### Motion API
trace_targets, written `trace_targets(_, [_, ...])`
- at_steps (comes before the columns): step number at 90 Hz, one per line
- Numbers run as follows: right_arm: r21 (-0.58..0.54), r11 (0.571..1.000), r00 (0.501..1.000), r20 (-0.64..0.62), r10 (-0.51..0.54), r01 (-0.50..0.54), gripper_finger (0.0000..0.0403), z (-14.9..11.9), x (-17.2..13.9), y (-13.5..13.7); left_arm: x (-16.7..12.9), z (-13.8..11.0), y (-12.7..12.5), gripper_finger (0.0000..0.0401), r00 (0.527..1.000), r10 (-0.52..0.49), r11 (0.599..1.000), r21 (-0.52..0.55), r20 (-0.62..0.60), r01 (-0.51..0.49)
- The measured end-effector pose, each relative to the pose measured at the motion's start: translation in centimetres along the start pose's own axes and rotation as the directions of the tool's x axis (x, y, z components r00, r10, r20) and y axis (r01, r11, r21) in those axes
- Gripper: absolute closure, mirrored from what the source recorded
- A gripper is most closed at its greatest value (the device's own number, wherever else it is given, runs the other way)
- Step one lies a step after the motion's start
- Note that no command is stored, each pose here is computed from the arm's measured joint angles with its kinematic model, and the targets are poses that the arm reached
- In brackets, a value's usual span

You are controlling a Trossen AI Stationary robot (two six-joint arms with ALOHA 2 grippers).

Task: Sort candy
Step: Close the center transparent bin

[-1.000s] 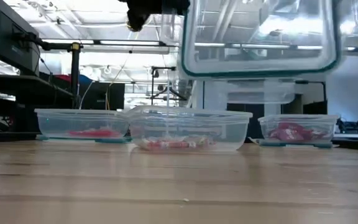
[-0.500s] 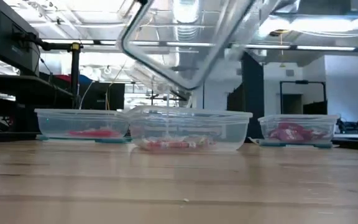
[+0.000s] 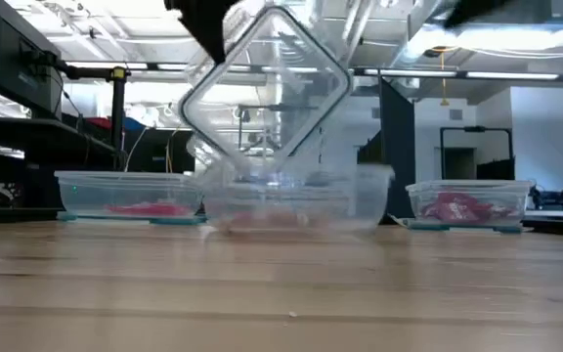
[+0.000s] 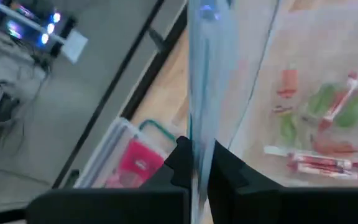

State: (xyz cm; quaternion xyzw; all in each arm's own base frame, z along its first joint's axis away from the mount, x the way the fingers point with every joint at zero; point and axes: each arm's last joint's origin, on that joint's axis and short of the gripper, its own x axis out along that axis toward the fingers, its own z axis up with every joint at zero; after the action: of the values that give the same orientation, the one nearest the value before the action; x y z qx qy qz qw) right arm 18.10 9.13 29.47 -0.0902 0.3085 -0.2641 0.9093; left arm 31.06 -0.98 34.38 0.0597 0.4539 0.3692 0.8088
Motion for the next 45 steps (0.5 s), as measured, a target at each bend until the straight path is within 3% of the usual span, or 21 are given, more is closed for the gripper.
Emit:
trace_targets(11, [0.079,0.997,1.0,-0.024,0.002,0.0,0.025,-3.3,2.1,1.3,1.0,0.0,-1.2,0.0401,0.996,0.035,0.998,0.063,-0.087,-0.029])
trace_targets(19, [0.116,0.993,1.0,-0.014,0.011,-0.009,0.025,-4.7,3.1,1.8,0.5,1.0,-1.3,0.0401,0.997,0.043,0.997,0.061,-0.07,-0.038])
trace_targets(45, [0.1,0.993,0.996,0.064,0.063,-0.069,0.0251,-4.5,3.5,2.8,-1.2,2.8,-1.4,0.0401,1.0,-0.001,0.999,0.044,0.012,0.0])
